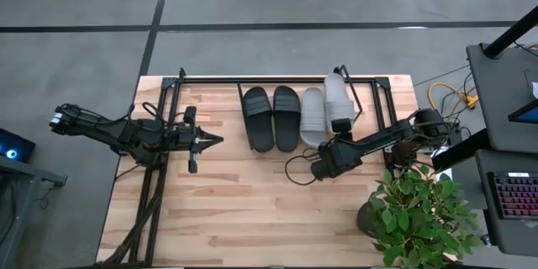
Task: Pick and place slides into the shelf
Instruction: Adjust the gray slides from the shelf
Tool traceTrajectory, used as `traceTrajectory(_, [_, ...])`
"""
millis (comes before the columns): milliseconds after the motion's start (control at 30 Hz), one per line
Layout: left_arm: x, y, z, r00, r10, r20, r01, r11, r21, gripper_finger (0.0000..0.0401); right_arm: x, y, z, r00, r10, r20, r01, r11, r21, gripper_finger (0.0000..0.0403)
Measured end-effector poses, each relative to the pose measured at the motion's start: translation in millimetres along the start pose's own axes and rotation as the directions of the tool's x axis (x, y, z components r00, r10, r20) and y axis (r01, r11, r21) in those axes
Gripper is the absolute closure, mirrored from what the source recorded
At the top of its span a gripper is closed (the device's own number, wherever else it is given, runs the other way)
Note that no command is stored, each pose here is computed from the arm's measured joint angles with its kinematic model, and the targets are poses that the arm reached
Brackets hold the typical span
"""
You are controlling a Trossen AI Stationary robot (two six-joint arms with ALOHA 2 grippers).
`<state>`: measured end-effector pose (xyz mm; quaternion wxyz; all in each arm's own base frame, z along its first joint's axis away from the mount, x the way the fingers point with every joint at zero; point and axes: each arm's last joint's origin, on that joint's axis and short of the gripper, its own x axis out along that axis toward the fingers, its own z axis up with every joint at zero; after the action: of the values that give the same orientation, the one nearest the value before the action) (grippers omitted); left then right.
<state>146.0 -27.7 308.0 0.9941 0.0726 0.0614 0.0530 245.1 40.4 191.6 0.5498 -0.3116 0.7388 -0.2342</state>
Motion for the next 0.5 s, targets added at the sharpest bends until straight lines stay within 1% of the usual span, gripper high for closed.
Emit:
traceTrajectory(267, [-0.1,0.0,0.1,1.0,0.0,0.001,0.0,1.0,-0.024,0.0401,-0.8,5.0,19.7,0.985,0.048,0.164,-0.041,0.998,-0.049,0.0392])
traceTrajectory(500, [-0.1,0.0,0.1,1.0,0.0,0.0,0.0,1.0,-0.024,0.0401,0.6,4.5,24.9,0.978,0.03,0.205,-0.015,0.997,-0.074,0.0392])
